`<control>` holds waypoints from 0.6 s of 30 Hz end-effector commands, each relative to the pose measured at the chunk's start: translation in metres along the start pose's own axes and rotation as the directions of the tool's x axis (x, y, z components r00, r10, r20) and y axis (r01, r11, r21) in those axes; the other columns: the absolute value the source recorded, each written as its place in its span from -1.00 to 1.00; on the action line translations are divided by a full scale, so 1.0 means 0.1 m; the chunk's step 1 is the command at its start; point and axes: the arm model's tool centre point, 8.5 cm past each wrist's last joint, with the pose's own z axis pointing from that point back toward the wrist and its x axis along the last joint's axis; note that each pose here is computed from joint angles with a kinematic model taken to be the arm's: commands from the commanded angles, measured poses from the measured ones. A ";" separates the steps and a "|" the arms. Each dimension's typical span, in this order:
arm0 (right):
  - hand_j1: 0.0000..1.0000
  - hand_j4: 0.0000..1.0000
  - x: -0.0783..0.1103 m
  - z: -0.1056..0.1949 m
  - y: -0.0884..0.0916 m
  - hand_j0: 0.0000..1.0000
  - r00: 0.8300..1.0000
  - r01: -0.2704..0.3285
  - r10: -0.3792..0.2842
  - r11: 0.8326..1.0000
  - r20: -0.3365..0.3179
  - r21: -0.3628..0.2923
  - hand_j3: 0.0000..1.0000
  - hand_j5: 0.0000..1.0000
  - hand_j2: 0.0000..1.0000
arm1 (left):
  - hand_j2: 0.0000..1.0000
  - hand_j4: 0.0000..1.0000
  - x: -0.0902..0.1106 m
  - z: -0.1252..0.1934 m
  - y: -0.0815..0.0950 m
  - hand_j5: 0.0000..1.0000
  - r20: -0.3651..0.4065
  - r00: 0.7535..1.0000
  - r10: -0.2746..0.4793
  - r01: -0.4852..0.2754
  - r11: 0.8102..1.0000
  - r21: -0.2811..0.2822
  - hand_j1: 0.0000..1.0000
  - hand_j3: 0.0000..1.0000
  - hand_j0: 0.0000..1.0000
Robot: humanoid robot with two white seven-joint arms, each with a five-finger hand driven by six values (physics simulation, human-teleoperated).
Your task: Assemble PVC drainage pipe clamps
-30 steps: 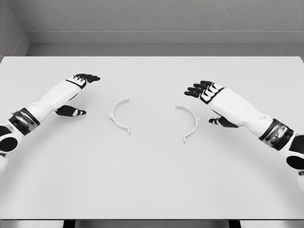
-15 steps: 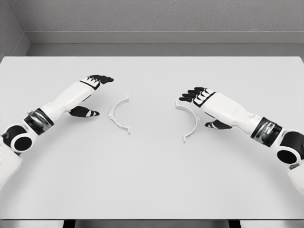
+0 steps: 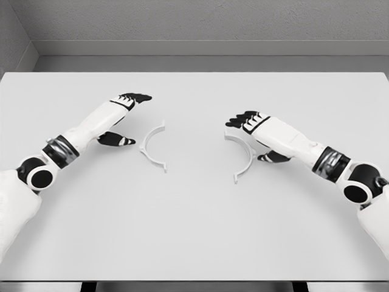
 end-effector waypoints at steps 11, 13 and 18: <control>1.00 1.00 -0.01 -0.07 0.08 1.00 1.000 0.020 -0.020 1.000 -0.001 0.012 1.00 1.00 1.00 | 1.00 1.00 0.02 -0.05 -0.08 1.00 0.000 1.000 0.029 -0.029 1.000 0.004 1.00 1.00 1.00; 1.00 1.00 0.00 -0.08 0.09 1.00 1.000 0.022 -0.022 1.000 0.001 0.015 1.00 1.00 1.00 | 1.00 1.00 0.03 -0.06 -0.08 1.00 0.004 1.000 0.031 -0.031 1.000 0.006 1.00 1.00 1.00; 1.00 1.00 0.02 -0.14 0.10 1.00 1.000 0.030 -0.030 0.999 0.008 0.011 1.00 1.00 1.00 | 1.00 1.00 0.06 -0.09 -0.10 1.00 0.009 0.999 0.037 -0.037 0.999 0.007 1.00 1.00 1.00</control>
